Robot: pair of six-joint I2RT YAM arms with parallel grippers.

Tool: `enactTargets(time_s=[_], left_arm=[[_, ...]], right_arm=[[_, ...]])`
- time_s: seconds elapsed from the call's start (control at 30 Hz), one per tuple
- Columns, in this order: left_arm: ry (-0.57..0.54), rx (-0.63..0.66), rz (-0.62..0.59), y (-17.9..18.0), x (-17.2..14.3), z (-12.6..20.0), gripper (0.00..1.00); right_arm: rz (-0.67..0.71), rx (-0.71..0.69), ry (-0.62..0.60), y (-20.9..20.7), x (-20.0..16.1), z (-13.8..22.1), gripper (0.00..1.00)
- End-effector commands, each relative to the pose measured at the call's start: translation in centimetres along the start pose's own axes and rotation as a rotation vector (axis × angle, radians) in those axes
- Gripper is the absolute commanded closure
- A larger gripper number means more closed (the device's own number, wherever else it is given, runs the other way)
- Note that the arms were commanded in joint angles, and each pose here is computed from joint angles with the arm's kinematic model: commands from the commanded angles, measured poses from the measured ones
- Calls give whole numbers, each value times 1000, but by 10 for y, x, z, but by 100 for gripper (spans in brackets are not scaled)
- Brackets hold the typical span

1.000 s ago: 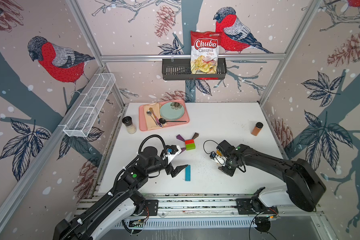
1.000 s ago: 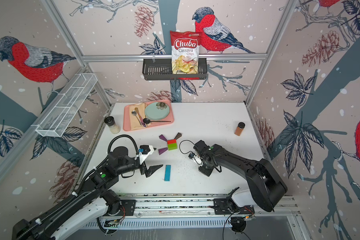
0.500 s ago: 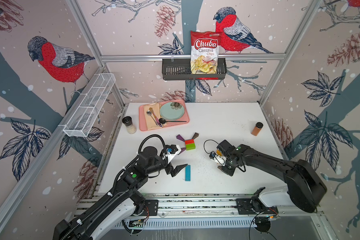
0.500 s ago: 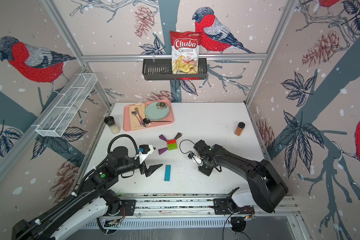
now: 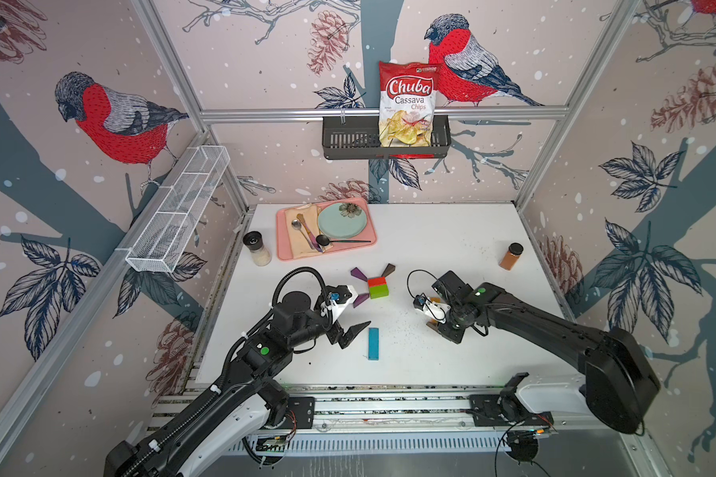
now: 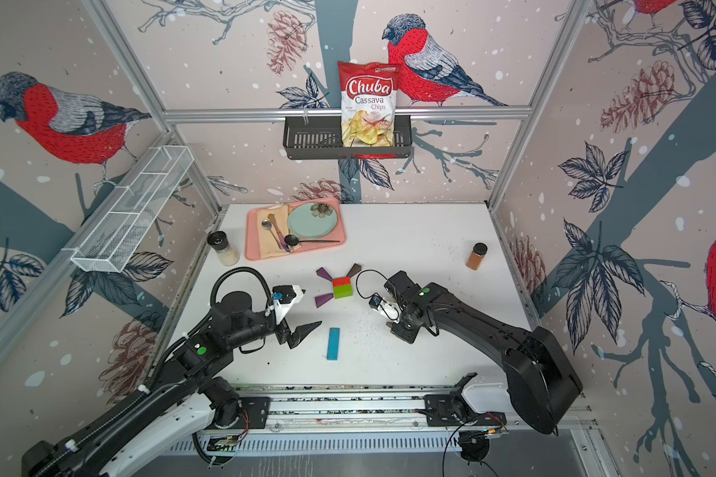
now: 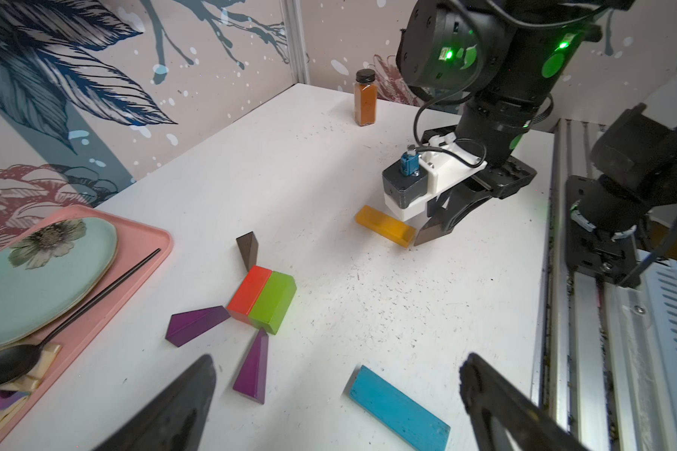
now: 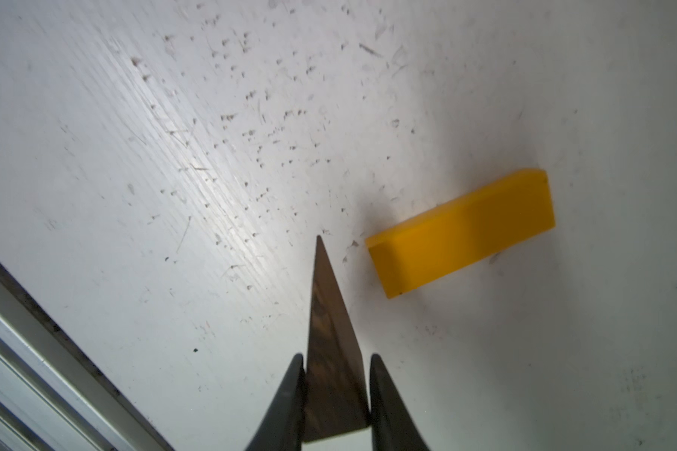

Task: Assemble a small pinwheel with building blocks
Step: Pick up the building block from the center of the board, then assemble the building block at the center of the board.

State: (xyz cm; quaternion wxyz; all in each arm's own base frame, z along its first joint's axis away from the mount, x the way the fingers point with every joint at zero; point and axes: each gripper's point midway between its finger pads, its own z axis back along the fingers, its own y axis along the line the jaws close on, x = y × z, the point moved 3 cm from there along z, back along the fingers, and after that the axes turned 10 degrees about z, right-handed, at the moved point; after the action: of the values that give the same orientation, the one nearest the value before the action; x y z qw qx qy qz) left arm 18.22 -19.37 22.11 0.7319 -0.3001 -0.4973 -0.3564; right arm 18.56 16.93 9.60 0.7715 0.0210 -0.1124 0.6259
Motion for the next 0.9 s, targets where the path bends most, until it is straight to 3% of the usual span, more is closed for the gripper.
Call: enactTargets(time_s=[0.0,0.43,0.87], left_arm=[[-15,197,49,27,6,6,3],[24,425,142,74,-6,15,3],[50,480,165,89,-14,16,3]], right_arm=[[54,8,-9,-6,14,5,91],[253,-22,37,-102,71,-23,91],[337,27,31,-122,98,-59,91]])
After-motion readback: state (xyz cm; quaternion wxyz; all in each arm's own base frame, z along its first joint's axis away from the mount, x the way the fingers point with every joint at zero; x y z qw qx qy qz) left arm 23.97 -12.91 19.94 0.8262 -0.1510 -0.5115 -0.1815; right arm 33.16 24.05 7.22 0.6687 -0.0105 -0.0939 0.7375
